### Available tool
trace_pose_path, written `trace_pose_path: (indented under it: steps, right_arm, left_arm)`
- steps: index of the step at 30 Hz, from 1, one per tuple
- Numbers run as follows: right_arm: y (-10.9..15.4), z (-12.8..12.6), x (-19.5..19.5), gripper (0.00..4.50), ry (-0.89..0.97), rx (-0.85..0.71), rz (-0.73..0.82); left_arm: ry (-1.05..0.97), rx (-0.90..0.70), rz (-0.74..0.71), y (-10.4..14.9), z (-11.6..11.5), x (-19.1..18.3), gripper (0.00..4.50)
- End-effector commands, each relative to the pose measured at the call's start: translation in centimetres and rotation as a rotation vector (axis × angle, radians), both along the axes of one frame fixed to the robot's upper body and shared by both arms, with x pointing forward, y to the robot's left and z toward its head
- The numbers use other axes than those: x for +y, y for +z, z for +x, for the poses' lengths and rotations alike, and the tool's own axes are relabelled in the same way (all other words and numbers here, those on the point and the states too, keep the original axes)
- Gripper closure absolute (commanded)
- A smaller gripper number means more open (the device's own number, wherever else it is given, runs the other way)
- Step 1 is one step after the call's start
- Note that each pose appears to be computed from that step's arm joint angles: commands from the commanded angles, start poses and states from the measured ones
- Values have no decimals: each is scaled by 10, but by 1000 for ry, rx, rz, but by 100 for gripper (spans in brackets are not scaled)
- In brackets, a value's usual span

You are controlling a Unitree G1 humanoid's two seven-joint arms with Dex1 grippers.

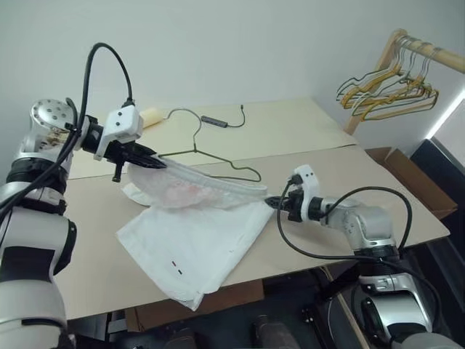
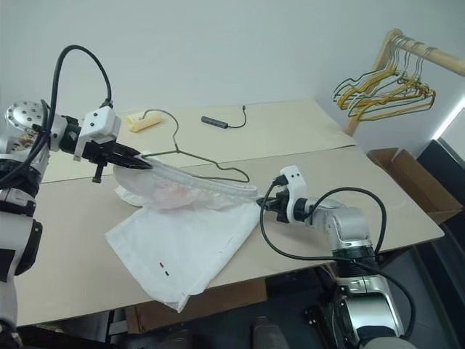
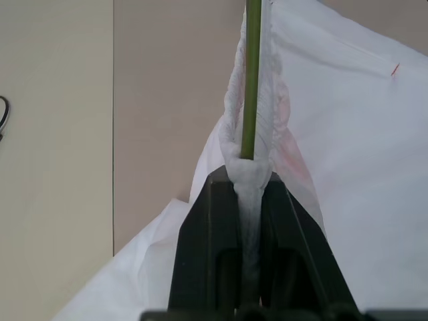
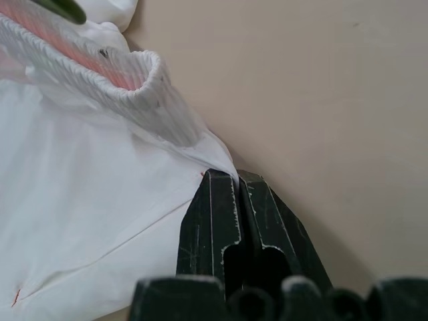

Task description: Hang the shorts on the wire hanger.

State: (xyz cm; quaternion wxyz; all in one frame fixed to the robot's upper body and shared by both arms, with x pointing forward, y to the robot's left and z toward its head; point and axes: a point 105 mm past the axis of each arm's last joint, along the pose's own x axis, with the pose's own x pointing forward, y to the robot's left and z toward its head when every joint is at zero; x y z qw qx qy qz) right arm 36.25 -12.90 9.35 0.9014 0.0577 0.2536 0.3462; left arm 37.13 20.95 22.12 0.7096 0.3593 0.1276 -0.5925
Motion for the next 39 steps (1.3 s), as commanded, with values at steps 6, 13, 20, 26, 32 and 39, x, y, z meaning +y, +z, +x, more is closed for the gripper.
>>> trace_pose_path:
  steps: [6, 13, 20, 26, 32, 39]
  right_arm:
    - [27, 12, -29, 447, -63, -110, -54]
    - [44, 3, -32, 447, 43, -265, -231]
    - [103, -6, 9, 447, 282, -579, -472]
    - [130, -6, 46, 447, 371, -643, -534]
    - [117, -13, 63, 447, 455, -606, -591]
    - [112, -6, 65, 447, 405, -552, -583]
  left_arm:
    - [47, 8, 45, 2, -1, 15, 445]
    - [70, 17, 105, -8, 1, 21, 445]
    - [34, -45, 112, -6, 7, 8, 445]
    - [18, -52, 79, -6, 10, -2, 445]
    - [9, -56, 48, -5, 10, -5, 445]
    - [1, -51, 28, -6, 7, -4, 445]
